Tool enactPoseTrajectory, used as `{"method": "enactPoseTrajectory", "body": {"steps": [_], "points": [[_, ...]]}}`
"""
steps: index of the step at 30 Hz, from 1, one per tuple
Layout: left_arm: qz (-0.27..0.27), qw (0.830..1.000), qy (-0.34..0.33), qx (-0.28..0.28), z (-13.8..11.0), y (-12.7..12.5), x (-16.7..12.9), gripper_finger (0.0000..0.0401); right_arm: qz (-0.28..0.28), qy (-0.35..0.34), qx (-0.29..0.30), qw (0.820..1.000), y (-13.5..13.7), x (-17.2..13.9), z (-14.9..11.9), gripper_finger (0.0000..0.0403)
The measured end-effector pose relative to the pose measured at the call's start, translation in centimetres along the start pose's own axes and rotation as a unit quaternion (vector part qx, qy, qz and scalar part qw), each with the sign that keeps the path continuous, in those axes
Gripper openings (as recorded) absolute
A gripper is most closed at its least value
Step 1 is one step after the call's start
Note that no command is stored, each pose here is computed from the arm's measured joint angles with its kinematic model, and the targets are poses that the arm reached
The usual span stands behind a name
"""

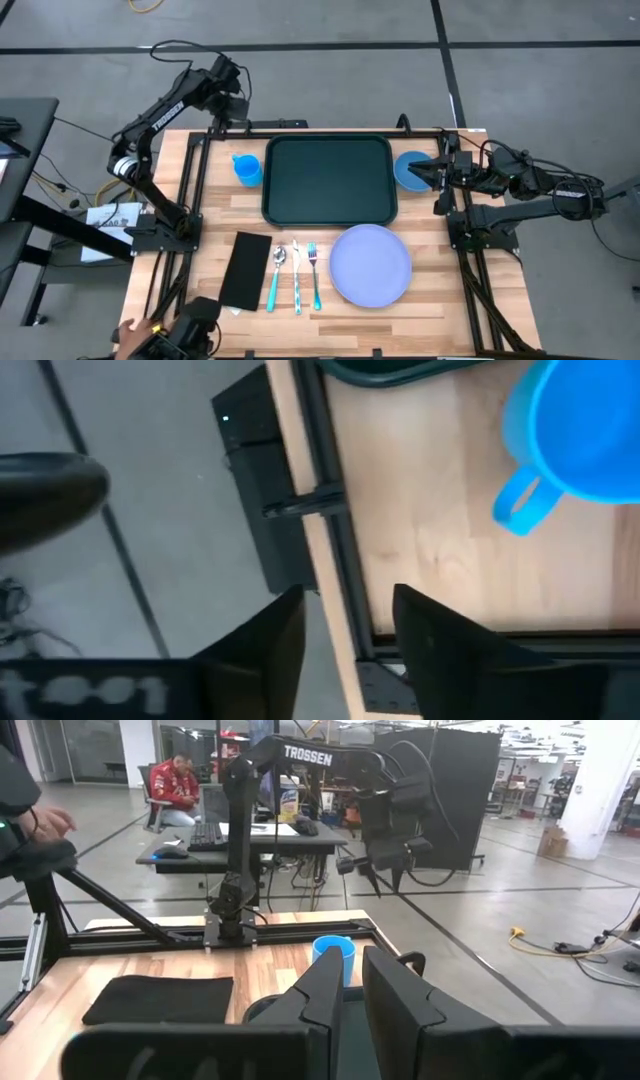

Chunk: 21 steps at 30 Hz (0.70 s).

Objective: Set up tray
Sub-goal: Put the cup on the top left of the tray

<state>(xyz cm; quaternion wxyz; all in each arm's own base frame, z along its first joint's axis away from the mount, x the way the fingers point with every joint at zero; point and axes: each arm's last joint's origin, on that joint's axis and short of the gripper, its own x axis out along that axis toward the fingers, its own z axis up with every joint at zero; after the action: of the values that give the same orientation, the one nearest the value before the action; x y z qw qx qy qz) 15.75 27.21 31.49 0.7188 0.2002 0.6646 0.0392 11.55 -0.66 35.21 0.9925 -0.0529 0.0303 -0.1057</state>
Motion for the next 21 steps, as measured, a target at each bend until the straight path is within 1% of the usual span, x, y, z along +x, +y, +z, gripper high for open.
{"method": "enactPoseTrajectory", "body": {"steps": [2,4,6,9,12,16,21], "points": [[-0.010,1.000,0.002,-0.004,0.2,-0.2,0.3,0.0160,0.000,0.000,0.012,1.000,0.0,0.0,0.0,0.0038],[-0.008,1.000,0.017,-0.005,0.6,-0.4,0.4,0.0163,0.000,0.000,0.022,1.000,0.0,0.0,0.0,0.0038],[-0.030,0.999,0.042,0.001,0.6,-1.1,0.7,0.0165,0.000,0.001,0.024,1.000,0.0,0.0,0.0,0.0038],[-0.062,0.995,0.074,0.030,0.6,-2.1,1.3,0.0165,0.004,0.022,0.025,0.999,0.1,0.0,-0.4,0.0038],[-0.072,0.992,0.093,0.052,1.0,-2.8,1.9,0.0165,0.005,0.039,0.038,0.998,0.1,0.0,-0.8,0.0038],[-0.079,0.991,0.084,0.062,1.4,-3.3,2.7,0.0165,0.005,0.053,0.052,0.997,0.1,-0.1,-1.0,0.0038],[-0.099,0.988,0.085,0.077,1.2,-4.1,4.0,0.0165,0.005,0.054,0.052,0.997,0.1,-0.1,-1.0,0.0038]]}}
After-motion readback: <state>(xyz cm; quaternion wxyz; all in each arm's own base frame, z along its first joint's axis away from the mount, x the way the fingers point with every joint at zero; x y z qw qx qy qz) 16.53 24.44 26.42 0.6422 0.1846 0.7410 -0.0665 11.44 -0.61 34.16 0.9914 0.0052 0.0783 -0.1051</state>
